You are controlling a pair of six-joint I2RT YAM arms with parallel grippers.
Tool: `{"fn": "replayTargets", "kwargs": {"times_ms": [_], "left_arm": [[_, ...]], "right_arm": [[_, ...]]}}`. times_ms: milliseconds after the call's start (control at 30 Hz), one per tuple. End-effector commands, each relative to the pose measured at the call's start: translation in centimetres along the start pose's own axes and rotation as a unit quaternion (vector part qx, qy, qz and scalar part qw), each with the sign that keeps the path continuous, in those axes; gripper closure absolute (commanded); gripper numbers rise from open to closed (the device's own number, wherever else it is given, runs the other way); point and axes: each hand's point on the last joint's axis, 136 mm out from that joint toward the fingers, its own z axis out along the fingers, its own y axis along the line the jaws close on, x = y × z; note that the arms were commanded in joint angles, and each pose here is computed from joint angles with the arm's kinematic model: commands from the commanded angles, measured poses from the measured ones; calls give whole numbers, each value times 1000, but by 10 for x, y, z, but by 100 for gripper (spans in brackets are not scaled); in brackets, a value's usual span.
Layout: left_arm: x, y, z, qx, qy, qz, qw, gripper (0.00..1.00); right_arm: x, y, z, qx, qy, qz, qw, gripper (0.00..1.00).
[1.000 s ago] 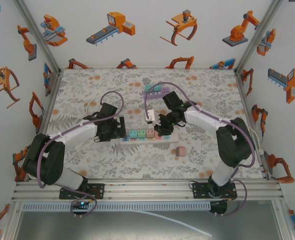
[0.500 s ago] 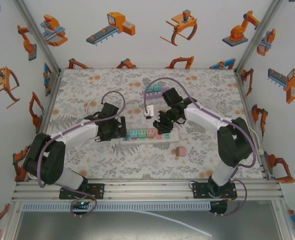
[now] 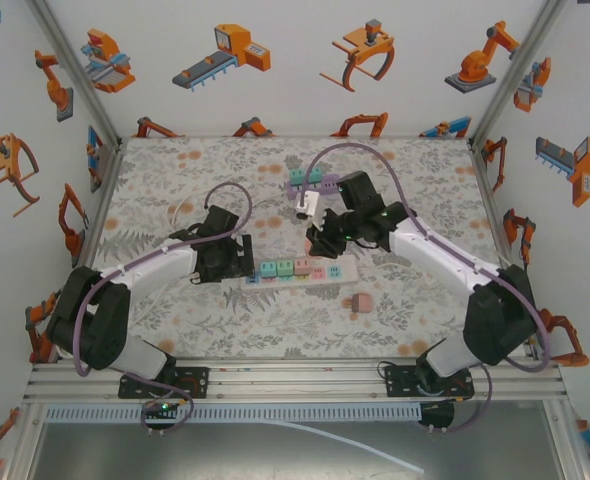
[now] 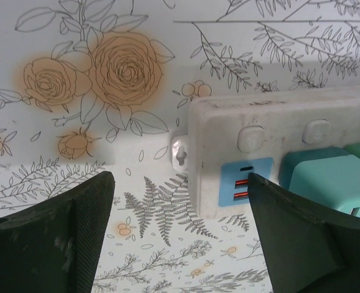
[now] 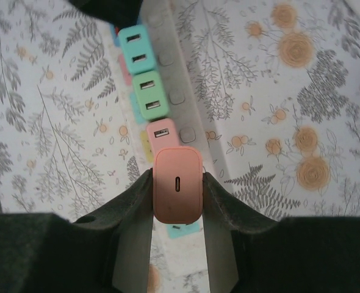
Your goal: Pull the plug off the socket
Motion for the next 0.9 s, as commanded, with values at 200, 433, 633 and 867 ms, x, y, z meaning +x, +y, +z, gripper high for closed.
{"fn": "replayTargets", "kwargs": {"times_ms": [200, 433, 633, 867], "left_arm": [[-23, -16, -45, 31, -41, 34, 998, 16], [-32, -51, -98, 145, -113, 99, 978, 15], [-12, -95, -155, 297, -160, 188, 922, 12], [41, -138, -202, 428, -144, 312, 836, 1]], "right_arm": [[-24, -46, -49, 176, -103, 302, 931, 100], [5, -47, -68, 215, -164, 493, 827, 100], [54, -26, -65, 236, -178, 580, 759, 100], [100, 1, -47, 256, -189, 628, 711, 100]]}}
